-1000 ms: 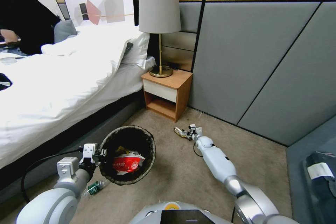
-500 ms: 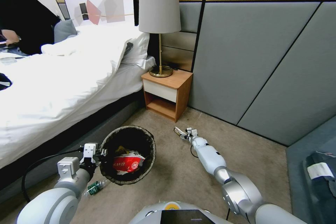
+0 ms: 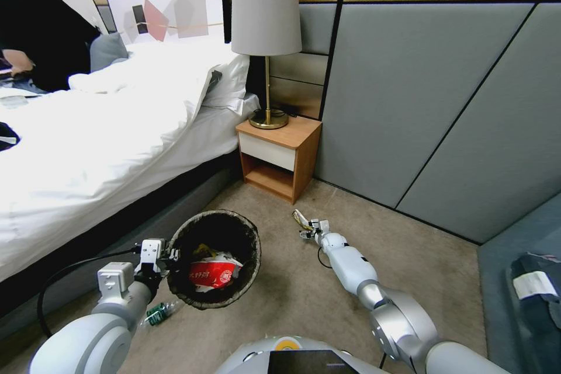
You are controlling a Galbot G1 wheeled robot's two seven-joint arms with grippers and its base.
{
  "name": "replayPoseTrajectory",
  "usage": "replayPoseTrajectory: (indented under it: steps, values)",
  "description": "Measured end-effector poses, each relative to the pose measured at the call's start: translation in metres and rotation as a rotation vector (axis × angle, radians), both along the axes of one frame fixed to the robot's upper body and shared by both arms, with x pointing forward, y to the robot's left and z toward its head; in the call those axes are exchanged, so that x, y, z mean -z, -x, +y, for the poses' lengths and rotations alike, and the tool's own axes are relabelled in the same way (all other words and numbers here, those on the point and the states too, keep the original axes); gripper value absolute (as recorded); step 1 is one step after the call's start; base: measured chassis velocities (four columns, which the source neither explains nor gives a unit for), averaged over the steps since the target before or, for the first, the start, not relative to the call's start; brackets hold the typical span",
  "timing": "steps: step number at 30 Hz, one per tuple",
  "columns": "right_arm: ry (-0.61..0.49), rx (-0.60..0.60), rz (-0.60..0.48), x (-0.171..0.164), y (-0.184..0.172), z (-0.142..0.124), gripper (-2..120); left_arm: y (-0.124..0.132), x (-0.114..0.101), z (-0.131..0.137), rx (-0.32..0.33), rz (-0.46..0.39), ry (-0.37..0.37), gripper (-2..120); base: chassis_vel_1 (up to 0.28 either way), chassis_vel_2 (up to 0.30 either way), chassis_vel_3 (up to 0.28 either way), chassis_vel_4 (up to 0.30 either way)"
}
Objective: Pick up the trash bin, then pick up the garbage from the floor and place it into the trash bin.
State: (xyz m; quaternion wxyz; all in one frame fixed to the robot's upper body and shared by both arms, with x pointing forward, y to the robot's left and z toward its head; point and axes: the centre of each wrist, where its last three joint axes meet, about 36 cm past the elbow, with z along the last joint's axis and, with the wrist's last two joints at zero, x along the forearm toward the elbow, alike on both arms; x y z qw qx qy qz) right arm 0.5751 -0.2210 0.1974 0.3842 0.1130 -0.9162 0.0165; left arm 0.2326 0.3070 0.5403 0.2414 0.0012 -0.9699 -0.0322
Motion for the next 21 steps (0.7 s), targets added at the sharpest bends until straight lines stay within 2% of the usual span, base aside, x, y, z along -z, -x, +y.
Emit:
replayPoseTrajectory:
  steps: [21]
  values:
    - [0.011,0.019,0.012,0.0027,0.0022,-0.0092,100,0.0002,0.0000,0.0003,0.003,0.002,-0.007,1,0.000,0.000,0.000,0.000]
